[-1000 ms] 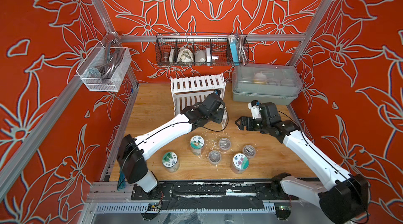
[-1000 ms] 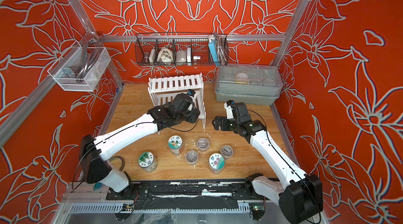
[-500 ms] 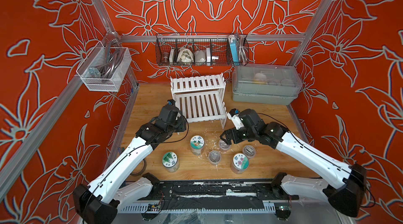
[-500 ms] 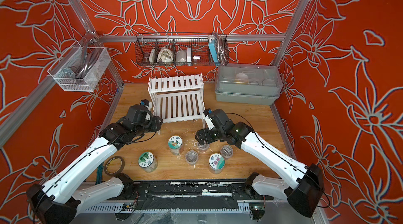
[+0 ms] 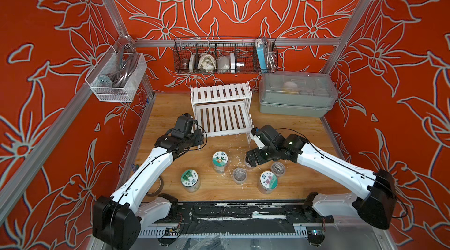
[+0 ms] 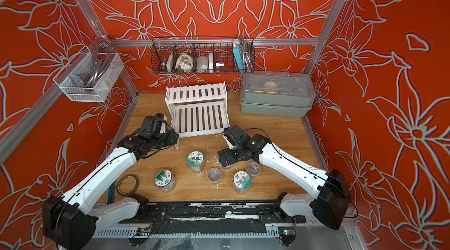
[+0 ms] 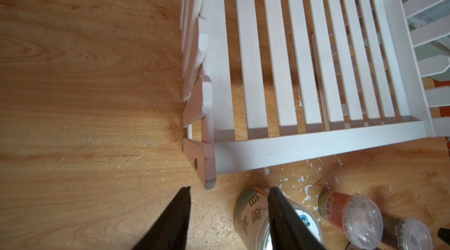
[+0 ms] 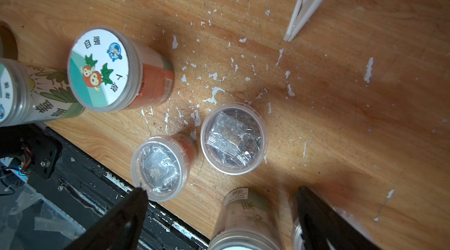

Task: Place the seed container on the shelf
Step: Pick up the seed jar at the center of the board.

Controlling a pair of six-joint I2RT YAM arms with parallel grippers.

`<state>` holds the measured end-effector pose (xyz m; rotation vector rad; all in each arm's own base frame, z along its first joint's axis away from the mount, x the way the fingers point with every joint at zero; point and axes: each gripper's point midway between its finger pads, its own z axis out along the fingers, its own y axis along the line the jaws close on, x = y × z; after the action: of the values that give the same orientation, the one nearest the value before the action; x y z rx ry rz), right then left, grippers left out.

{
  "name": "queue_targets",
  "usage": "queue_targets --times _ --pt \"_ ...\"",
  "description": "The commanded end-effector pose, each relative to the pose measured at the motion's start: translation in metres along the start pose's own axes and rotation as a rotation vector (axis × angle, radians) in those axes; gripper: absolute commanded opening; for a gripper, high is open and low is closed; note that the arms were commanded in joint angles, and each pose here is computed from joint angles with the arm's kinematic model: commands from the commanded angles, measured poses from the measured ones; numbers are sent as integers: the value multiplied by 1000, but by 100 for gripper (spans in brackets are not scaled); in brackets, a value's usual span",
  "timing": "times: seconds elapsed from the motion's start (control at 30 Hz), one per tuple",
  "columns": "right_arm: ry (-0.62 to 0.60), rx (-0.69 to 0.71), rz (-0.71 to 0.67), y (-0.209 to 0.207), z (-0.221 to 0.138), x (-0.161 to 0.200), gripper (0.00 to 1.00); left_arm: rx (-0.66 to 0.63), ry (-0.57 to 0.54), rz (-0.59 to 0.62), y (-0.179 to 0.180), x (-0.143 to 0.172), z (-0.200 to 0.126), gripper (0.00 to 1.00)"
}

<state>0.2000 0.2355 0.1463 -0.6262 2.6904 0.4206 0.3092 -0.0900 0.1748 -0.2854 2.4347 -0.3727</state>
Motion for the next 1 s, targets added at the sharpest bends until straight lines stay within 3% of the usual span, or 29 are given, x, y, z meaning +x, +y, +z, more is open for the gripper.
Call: queue_targets --times 0.0,0.27,0.37,0.4,0.8,0.97 --pt "54 46 -2 -8 9 12 98 23 -43 9 -5 -19 0 50" --pt "94 78 15 -14 19 18 98 17 -51 22 -7 -40 19 43" --pt "102 75 23 -13 22 19 98 22 -59 20 -9 -47 26 28" --pt "106 75 25 -13 23 20 98 23 -59 21 -10 -49 29 28" --pt "120 63 40 -11 30 22 98 32 -55 78 -16 -70 62 27" --pt "131 63 40 -11 34 23 98 95 -64 99 -32 -80 59 36"
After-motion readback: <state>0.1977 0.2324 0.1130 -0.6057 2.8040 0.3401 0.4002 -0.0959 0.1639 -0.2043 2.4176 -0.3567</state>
